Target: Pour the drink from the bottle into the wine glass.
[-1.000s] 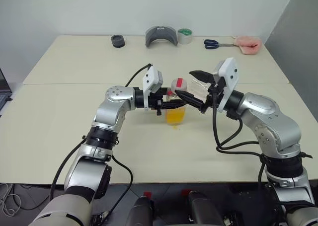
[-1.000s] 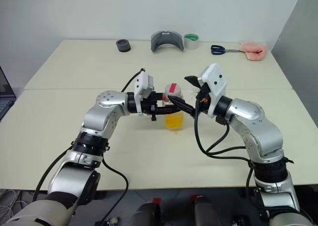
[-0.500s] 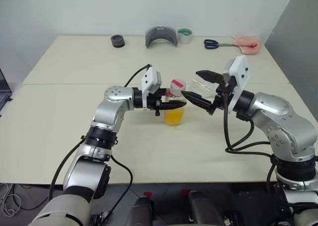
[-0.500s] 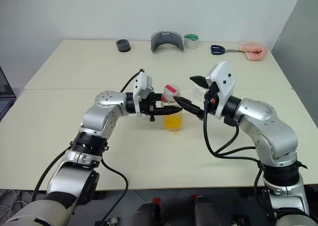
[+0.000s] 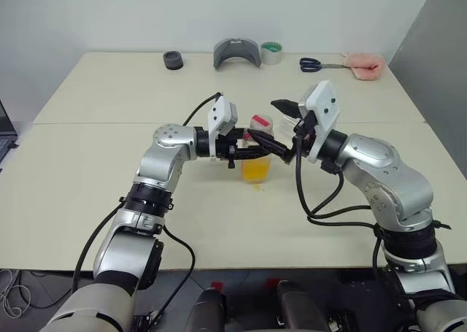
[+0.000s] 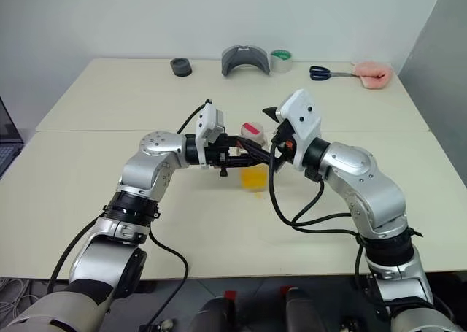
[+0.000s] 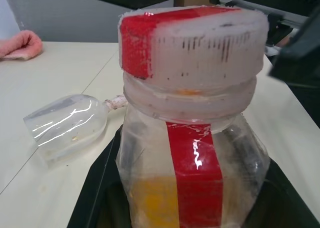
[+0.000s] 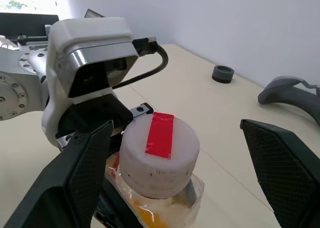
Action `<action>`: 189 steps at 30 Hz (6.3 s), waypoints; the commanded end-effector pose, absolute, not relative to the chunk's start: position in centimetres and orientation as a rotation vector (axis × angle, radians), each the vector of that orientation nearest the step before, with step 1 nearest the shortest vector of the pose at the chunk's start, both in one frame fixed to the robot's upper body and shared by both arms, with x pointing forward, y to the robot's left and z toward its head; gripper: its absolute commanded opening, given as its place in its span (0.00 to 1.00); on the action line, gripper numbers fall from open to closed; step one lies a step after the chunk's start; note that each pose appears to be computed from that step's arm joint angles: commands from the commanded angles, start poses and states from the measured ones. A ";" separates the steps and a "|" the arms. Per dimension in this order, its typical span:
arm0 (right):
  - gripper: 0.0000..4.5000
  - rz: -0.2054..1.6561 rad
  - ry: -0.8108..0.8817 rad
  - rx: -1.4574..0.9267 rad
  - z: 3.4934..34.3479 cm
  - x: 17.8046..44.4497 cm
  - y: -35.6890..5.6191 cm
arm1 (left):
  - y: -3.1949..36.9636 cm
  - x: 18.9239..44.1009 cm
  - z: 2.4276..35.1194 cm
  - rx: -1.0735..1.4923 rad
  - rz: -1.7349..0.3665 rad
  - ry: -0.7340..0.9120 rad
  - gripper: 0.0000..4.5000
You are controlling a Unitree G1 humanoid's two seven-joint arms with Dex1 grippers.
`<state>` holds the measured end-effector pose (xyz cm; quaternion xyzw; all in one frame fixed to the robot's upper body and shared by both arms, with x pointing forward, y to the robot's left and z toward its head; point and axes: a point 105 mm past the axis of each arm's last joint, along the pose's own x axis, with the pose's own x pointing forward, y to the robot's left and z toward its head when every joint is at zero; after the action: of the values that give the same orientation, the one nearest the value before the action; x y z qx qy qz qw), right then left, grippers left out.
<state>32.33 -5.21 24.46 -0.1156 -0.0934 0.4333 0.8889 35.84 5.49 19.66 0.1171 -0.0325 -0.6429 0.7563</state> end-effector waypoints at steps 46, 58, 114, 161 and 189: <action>0.96 0.863 -0.211 -0.215 25.6 31.5 -7.0 | 5.4 35.5 21.1 0.294 -1.412 -0.134 0.40; 0.96 0.860 -0.206 -0.218 25.6 31.5 -7.2 | 5.4 35.5 21.1 0.294 -1.412 -0.135 0.40; 1.00 1.025 -0.155 -0.192 26.2 30.9 -5.9 | 5.2 35.5 21.2 0.288 -1.405 -0.149 0.40; 0.41 0.988 -0.277 -0.489 25.2 31.0 -4.7 | 4.9 35.1 20.7 0.272 -1.422 -0.146 0.40; 0.55 0.259 0.164 -0.125 10.4 29.3 -21.4 | 6.3 35.4 20.9 0.223 -1.317 -0.156 0.40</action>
<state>29.21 -21.34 10.02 -0.0448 0.1015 0.1347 0.9847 35.67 6.13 19.00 0.1008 -0.0362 -0.6139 0.7821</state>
